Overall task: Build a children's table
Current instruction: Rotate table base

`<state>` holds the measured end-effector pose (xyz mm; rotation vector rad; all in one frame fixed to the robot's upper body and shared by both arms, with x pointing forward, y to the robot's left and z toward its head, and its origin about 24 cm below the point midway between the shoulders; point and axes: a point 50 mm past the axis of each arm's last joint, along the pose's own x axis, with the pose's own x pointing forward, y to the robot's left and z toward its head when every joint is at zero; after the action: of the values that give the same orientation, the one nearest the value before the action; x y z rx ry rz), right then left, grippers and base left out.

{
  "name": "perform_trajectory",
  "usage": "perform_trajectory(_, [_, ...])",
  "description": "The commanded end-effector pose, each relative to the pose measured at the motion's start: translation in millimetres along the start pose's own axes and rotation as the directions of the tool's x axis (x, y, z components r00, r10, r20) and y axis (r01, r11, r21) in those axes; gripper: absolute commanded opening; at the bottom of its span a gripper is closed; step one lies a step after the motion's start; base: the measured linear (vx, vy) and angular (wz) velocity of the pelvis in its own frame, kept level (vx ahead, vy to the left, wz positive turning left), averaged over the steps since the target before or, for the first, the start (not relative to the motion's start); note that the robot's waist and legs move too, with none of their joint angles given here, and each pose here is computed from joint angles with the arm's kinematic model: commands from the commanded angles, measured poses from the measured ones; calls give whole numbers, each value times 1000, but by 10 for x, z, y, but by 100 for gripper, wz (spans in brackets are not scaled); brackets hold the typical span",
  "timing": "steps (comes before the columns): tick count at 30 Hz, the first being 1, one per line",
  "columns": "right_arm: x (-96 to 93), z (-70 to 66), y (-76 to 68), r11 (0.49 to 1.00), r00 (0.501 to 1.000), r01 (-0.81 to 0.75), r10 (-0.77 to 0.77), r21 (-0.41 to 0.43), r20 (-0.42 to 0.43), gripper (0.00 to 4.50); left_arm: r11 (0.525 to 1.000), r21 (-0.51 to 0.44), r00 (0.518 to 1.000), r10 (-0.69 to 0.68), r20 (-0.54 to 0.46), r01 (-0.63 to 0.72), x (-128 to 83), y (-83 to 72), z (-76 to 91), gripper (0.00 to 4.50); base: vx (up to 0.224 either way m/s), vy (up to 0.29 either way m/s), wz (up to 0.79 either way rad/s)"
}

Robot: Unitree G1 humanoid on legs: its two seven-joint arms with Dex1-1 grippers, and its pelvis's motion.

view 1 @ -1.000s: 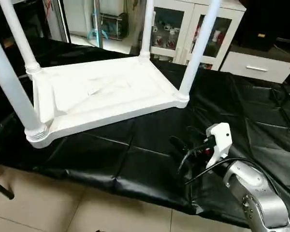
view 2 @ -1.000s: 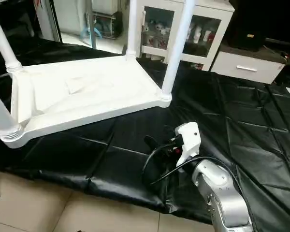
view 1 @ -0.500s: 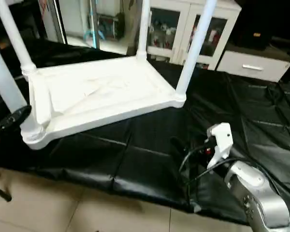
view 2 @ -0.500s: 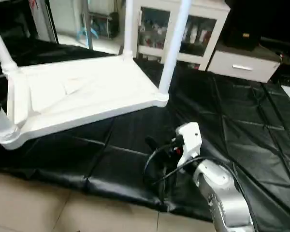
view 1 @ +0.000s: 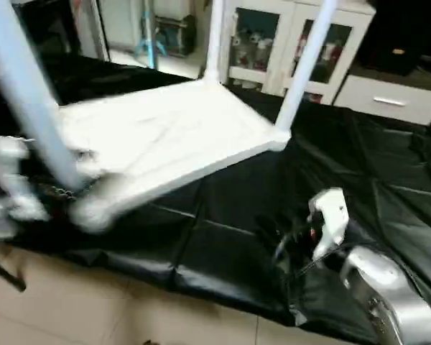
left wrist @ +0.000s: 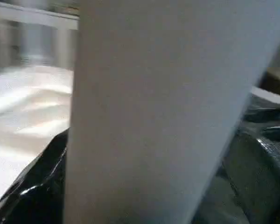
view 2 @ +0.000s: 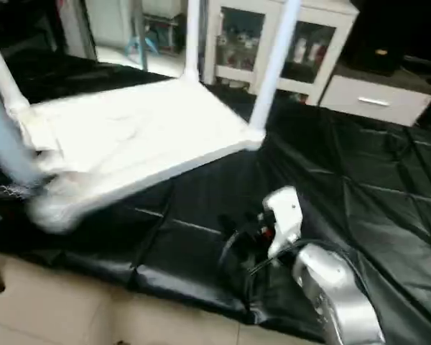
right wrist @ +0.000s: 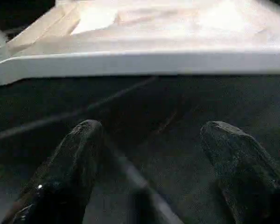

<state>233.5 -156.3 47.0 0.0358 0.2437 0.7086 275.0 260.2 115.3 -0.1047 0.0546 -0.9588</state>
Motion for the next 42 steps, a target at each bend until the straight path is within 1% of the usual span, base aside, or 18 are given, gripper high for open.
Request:
perform_trajectory(1, [-33,16,25,999,999,-30,30,-16,-11,364,994,5,994,-111,0,111,235,-136,25,447,0,0,0])
perform_trajectory(2, [-47,-6,34,999,999,-41,40,-17,-23,364,989,13,989,-147,3,147,343,-188,23,447,0,0,0])
perform_trajectory(6, [-164,-123,90,994,991,-106,106,-1,-86,364,948,53,947,-315,57,312,1039,-456,57,447,0,0,0])
perform_trajectory(8, [-181,-130,96,994,990,-112,112,3,-89,364,946,67,945,-320,66,316,1138,-477,64,447,0,0,0])
perform_trajectory(10, [-257,-158,56,996,991,-90,89,-8,-105,364,939,119,941,-332,70,323,1620,-590,51,447,0,0,0])
perform_trajectory(11, [-267,-160,50,996,991,-85,83,-8,-105,364,937,117,939,-337,73,328,1679,-613,47,447,0,0,0])
perform_trajectory(14, [-334,-167,13,999,993,-52,51,-12,-110,364,922,104,920,-382,89,373,2053,-824,2,447,0,0,0])
perform_trajectory(16, [-349,-169,1,999,993,-48,47,-13,-112,364,920,97,917,-388,93,379,2125,-870,-11,447,0,0,0])
perform_trajectory(17, [-373,-166,-7,999,993,-42,40,-19,-114,364,924,131,927,-370,68,359,2276,-960,-68,447,51,2,-1])
perform_trajectory(18, [-380,-163,-6,999,993,-42,40,-19,-115,364,927,131,930,-363,62,353,2321,-985,-89,447,0,0,0])
perform_trajectory(23, [-407,-160,8,999,992,-42,39,-24,-117,364,954,154,964,-265,37,257,2444,-951,-167,447,0,0,0])
perform_trajectory(25, [-419,-155,14,999,992,-43,40,-26,-118,364,957,182,971,-236,46,225,2427,-878,-156,447,0,0,0])
perform_trajectory(30, [-411,-142,22,998,992,-50,47,-27,-114,364,967,171,976,-203,84,186,2300,-701,-103,447,0,0,0])
perform_trajectory(32, [-408,-139,21,998,992,-58,55,-25,-112,364,966,140,969,-231,83,218,2186,-620,-109,447,0,0,0])
perform_trajectory(36, [-412,-147,11,997,991,-66,62,-26,-118,364,936,88,934,-348,83,341,2055,-625,-139,447,0,0,0])
perform_trajectory(37, [-404,-144,-3,997,990,-71,67,-31,-122,364,918,82,918,-393,47,389,1974,-627,-193,447,0,0,0])
perform_trajectory(38, [-404,-144,-3,997,990,-71,67,-31,-122,364,918,82,918,-393,47,389,1974,-627,-193,447,0,0,0])
perform_trajectory(42, [-376,-106,-28,996,990,-79,74,-39,-119,364,913,122,921,-384,-67,389,1825,-526,-318,447,0,0,0])
